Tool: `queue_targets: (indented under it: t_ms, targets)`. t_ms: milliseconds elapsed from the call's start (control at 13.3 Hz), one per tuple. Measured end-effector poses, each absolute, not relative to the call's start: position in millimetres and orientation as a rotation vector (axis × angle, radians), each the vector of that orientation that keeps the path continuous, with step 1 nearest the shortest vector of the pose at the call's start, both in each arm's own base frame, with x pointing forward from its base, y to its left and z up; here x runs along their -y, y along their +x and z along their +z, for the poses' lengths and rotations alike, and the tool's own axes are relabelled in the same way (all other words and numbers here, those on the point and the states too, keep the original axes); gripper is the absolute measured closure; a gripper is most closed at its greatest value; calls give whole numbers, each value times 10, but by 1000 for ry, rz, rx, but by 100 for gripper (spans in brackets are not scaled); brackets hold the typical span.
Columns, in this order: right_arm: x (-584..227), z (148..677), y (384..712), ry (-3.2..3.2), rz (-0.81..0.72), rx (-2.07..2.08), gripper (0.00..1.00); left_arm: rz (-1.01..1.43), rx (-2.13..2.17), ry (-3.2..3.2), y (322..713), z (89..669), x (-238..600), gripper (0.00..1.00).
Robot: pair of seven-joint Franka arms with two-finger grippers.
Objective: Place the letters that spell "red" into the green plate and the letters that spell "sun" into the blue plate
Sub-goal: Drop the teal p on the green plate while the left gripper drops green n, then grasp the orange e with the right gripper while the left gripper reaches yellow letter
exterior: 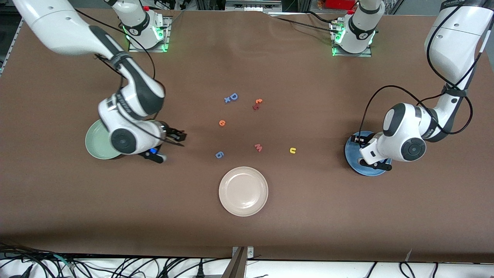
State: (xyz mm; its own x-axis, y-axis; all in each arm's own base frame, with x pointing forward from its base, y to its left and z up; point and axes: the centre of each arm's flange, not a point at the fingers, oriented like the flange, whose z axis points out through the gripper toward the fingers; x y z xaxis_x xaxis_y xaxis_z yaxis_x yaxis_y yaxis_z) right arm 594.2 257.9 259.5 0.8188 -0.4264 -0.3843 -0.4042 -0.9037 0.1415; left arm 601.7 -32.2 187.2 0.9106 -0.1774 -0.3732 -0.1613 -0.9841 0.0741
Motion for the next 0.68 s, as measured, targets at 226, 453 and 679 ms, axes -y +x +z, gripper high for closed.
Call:
queue_targets:
  t_ms: [226,453,679]
  targets:
    - [-3297,2417,5658,2956,-575,770,0,-601,280,3026,6013,1881,366,0]
    - [-3672,2192,5388,3005,-517,841,0,-597,300,3022,6013,1897,449,0]
    - [-3766,1957,5177,3038,-494,855,1,-584,342,3008,6011,1943,615,0]
